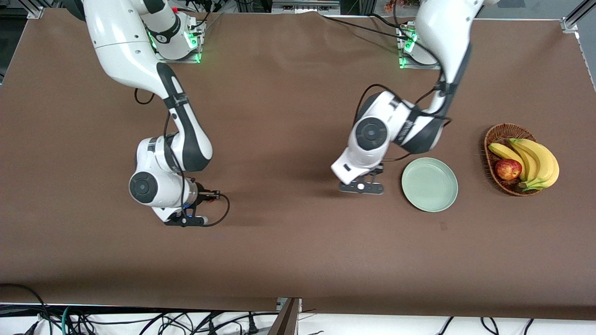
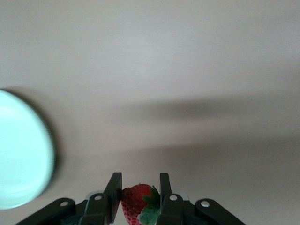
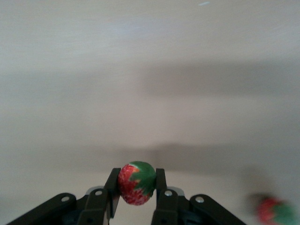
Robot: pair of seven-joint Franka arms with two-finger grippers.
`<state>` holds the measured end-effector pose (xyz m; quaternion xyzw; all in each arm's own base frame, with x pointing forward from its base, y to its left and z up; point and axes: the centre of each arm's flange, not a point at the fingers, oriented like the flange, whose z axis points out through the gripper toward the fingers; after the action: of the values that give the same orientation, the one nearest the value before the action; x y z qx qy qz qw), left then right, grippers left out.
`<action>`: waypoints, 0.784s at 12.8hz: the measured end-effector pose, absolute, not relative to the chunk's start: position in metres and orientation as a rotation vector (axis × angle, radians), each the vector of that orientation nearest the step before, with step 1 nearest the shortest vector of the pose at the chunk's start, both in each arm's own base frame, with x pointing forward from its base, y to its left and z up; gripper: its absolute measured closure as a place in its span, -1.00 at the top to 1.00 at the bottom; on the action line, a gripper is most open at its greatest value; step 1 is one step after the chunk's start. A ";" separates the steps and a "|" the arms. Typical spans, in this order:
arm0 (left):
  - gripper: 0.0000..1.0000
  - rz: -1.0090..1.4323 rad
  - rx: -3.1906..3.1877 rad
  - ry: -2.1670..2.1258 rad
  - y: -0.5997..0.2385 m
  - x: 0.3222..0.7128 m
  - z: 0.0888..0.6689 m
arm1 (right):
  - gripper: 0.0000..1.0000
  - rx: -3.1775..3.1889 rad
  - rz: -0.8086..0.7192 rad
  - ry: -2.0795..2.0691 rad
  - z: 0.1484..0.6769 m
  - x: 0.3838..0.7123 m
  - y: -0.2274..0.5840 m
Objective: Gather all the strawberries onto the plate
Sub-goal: 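Drop the strawberry on the plate with the left gripper while the right gripper grasps another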
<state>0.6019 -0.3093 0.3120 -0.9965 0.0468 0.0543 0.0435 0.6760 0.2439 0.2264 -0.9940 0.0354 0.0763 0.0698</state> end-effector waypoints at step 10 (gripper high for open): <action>-0.26 0.254 -3.041 0.659 -0.048 0.667 0.277 | -0.32 -2.768 -0.029 0.545 0.211 0.513 0.562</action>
<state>0.6666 -0.0483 0.2769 -0.9740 0.2112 0.0812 0.0096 0.5134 0.5618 0.2113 -0.9685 0.1909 -0.0100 0.1594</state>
